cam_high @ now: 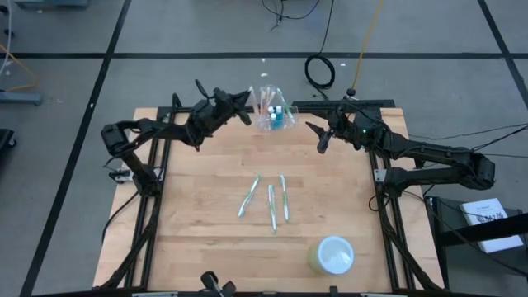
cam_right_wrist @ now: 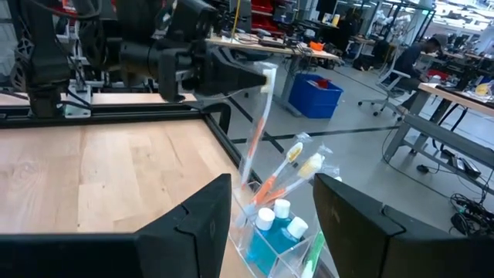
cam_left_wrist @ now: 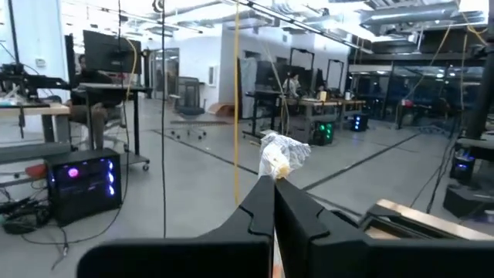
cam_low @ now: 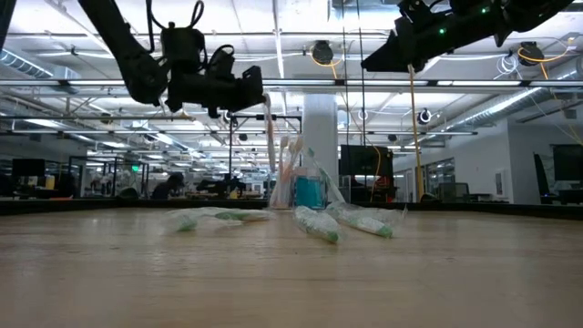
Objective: Pick & Place toothbrushing station
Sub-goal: Put the orange toothbrush into the transparent organizer
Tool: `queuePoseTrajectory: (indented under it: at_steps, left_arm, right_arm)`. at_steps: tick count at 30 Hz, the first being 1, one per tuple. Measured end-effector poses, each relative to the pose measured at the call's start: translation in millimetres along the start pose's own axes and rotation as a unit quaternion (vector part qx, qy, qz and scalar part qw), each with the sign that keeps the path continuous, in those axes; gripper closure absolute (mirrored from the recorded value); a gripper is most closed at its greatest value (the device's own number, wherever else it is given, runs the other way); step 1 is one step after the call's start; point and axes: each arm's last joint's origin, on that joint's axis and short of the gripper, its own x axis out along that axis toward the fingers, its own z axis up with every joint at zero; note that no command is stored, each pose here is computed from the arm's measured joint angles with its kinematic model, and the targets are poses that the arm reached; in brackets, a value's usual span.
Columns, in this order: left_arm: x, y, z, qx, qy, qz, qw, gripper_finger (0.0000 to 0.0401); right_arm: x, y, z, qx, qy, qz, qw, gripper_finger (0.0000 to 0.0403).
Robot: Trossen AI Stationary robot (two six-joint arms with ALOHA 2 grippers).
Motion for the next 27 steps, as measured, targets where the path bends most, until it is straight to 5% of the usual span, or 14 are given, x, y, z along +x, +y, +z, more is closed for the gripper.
queuePoseTrajectory:
  at_steps: [18, 27]
  left_arm:
    - [8.2, 4.6, -68.7, -0.064, 0.056, 0.024, 0.996, 0.0401]
    - [8.5, 5.8, -71.8, -0.063, 0.054, 0.043, 0.996, 0.0384]
  right_arm:
    - [0.0, 0.0, 0.2, 0.010, -0.001, 0.000, 1.000, 0.0227]
    - [0.0, 0.0, 0.2, 0.010, -0.001, 0.000, 1.000, 0.0227]
